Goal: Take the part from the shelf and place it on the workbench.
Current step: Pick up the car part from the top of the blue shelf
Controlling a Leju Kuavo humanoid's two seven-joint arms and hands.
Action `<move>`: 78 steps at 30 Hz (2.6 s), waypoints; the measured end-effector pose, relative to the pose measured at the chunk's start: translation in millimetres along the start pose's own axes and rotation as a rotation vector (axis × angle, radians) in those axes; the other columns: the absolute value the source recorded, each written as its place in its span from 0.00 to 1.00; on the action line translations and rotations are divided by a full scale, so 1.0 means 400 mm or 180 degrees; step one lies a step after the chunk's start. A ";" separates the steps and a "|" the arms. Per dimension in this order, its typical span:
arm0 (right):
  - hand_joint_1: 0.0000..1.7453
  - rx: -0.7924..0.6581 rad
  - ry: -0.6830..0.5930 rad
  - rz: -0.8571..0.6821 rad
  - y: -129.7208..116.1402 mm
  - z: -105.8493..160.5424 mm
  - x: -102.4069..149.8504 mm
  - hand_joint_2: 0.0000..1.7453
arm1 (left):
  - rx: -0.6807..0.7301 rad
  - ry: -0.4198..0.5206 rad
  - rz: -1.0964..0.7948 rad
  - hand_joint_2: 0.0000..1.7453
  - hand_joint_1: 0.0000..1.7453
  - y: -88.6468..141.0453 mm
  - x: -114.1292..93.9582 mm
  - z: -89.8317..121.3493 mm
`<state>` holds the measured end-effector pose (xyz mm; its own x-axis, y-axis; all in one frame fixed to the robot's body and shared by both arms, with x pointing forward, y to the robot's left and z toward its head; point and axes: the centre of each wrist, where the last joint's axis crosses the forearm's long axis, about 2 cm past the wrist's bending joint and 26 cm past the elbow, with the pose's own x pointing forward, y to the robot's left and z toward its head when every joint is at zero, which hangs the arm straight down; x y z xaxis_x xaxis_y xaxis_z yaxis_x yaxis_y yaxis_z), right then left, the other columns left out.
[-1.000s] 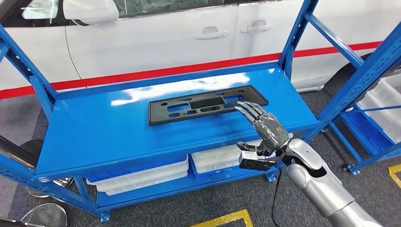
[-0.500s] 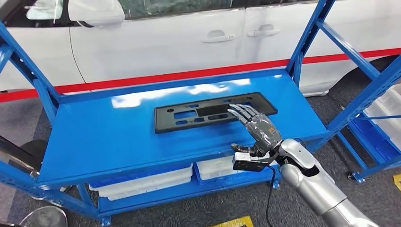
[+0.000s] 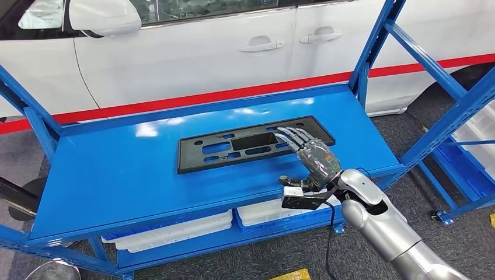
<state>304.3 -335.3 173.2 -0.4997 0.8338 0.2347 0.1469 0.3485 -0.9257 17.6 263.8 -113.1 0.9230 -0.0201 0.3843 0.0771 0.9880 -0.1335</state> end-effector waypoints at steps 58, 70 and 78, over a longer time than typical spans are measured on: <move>0.00 0.0428 0.0097 0.0153 0.109 -0.101 0.069 1.00 | -0.0200 0.0009 -0.0086 0.00 0.00 -0.085 0.019 -0.011; 0.61 0.0472 0.0376 0.0395 0.164 -0.120 0.041 1.00 | -0.0212 0.0042 -0.0079 0.00 0.00 -0.085 0.020 -0.011; 0.76 0.0587 0.0530 0.0423 0.198 -0.102 0.009 1.00 | -0.0214 0.0046 -0.0082 0.00 0.00 -0.085 0.019 -0.011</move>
<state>348.8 -287.3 112.8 -0.3371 0.9312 0.1389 0.0364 0.1604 -0.9864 23.8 229.6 -109.8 0.9257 -0.0480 0.3753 0.1256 0.9747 -0.1851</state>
